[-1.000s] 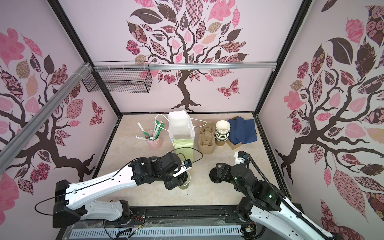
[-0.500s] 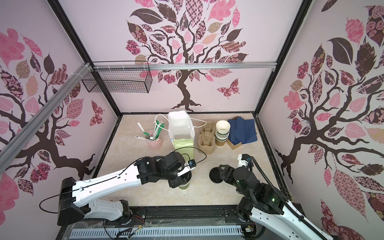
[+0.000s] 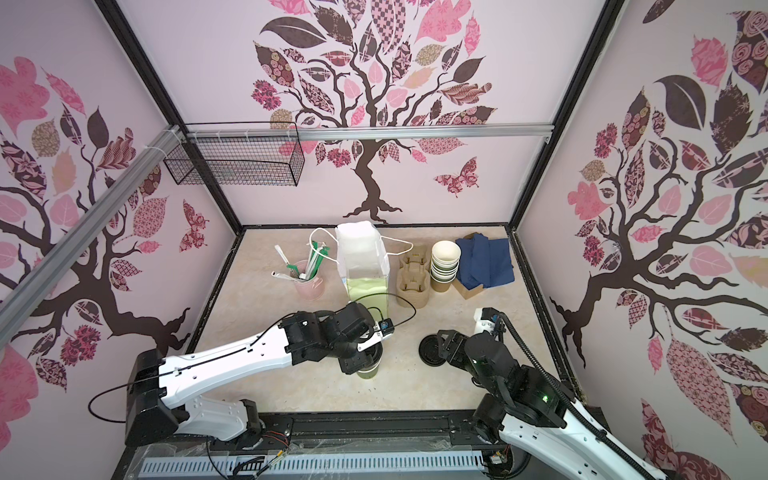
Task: Pack the takeout coffee
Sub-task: 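Lower the black lid onto the green cup with the left gripper and press down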
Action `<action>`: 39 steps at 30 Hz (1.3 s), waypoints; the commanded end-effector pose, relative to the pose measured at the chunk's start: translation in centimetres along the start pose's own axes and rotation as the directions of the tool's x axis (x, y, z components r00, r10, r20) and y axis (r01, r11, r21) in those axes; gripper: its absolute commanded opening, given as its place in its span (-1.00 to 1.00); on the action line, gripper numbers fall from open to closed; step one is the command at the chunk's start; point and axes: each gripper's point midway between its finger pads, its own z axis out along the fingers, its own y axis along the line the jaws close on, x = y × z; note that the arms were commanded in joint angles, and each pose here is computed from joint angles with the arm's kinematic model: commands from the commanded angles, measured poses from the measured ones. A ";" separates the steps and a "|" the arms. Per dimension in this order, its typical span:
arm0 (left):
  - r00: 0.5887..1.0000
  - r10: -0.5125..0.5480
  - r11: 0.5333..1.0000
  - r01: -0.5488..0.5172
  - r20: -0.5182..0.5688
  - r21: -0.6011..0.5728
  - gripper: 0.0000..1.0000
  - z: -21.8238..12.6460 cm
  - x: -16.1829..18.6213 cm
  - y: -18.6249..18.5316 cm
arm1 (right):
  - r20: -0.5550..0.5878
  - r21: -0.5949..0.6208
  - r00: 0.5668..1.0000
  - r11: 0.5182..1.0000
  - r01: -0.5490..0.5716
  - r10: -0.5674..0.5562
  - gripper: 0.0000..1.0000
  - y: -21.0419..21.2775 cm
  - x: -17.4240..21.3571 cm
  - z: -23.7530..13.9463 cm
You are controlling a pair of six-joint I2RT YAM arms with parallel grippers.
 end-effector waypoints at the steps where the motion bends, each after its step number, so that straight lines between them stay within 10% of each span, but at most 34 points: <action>1: 0.999 -0.001 1.000 0.002 -0.034 0.025 0.08 0.7 1.0 -0.2 | 0.007 -0.016 1.000 1.000 -0.003 0.003 0.48 0.6 -0.6 -0.6; 39: 1.000 -0.009 0.999 0.010 -0.014 0.040 0.12 2.1 1.7 -0.6 | -0.015 -0.030 1.000 0.999 -0.027 0.027 0.47 1.0 -0.3 -0.5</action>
